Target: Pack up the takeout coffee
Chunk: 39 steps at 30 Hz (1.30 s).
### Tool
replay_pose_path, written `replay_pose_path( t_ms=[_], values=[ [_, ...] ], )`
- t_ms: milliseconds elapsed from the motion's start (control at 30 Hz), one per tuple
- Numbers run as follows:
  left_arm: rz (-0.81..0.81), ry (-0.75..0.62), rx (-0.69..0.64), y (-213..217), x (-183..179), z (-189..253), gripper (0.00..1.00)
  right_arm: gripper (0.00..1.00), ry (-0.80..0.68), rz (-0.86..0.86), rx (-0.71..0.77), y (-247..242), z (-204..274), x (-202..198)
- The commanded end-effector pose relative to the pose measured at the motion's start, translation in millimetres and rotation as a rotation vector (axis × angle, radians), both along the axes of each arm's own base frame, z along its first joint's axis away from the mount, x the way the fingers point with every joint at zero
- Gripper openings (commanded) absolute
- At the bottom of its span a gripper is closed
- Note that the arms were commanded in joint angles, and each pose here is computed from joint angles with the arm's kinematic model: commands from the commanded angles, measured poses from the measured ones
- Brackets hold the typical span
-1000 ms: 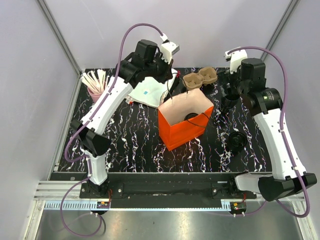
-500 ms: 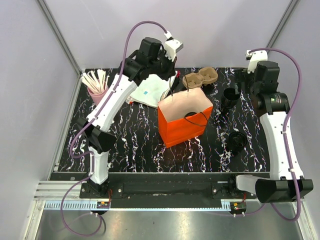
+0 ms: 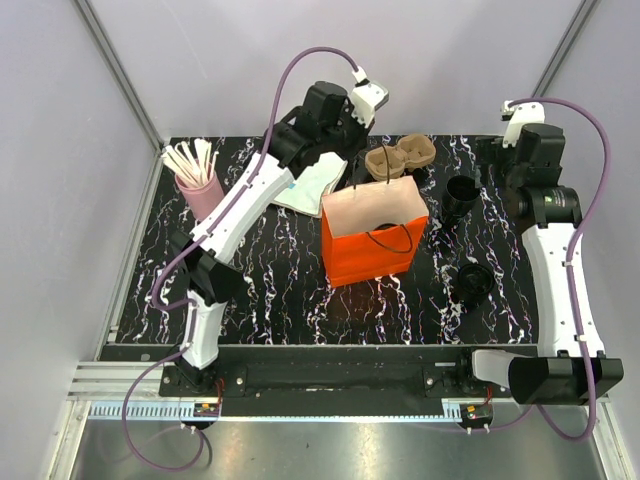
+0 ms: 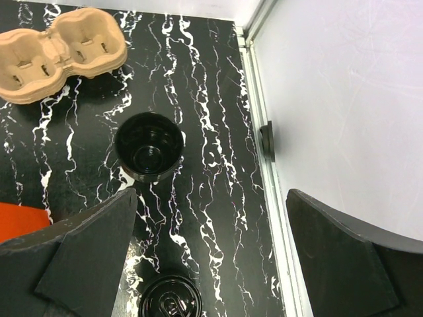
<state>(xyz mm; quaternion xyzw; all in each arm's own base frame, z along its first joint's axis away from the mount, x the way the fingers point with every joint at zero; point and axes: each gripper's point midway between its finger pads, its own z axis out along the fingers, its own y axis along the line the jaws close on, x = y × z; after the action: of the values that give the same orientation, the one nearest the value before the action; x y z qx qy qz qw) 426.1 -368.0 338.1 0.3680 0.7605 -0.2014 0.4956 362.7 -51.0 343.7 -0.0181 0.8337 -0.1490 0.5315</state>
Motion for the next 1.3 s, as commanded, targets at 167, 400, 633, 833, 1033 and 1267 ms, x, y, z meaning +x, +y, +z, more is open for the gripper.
replay_pose_path(
  t_ms=[167,400,633,833,1033,1267],
  values=[
    [0.091,-0.184,-0.071,27,-3,74,0.36,1.0,-0.06,0.058,0.055,11,10,1],
    [0.186,-0.231,-0.08,96,-20,109,0.9,1.0,-0.036,0.196,0.127,38,9,-1],
    [0.366,-0.203,-0.039,195,-21,107,0.99,1.0,-0.017,0.358,0.196,70,12,-10],
    [0.484,-0.098,-0.011,267,-9,62,0.99,1.0,0.0,0.482,0.243,92,17,-20],
    [0.563,-0.01,0.061,310,5,2,0.99,1.0,-0.003,0.617,0.293,116,40,-39],
    [0.656,0.058,0.122,344,12,-32,0.99,1.0,-0.011,0.701,0.337,132,63,-57]
  ],
)
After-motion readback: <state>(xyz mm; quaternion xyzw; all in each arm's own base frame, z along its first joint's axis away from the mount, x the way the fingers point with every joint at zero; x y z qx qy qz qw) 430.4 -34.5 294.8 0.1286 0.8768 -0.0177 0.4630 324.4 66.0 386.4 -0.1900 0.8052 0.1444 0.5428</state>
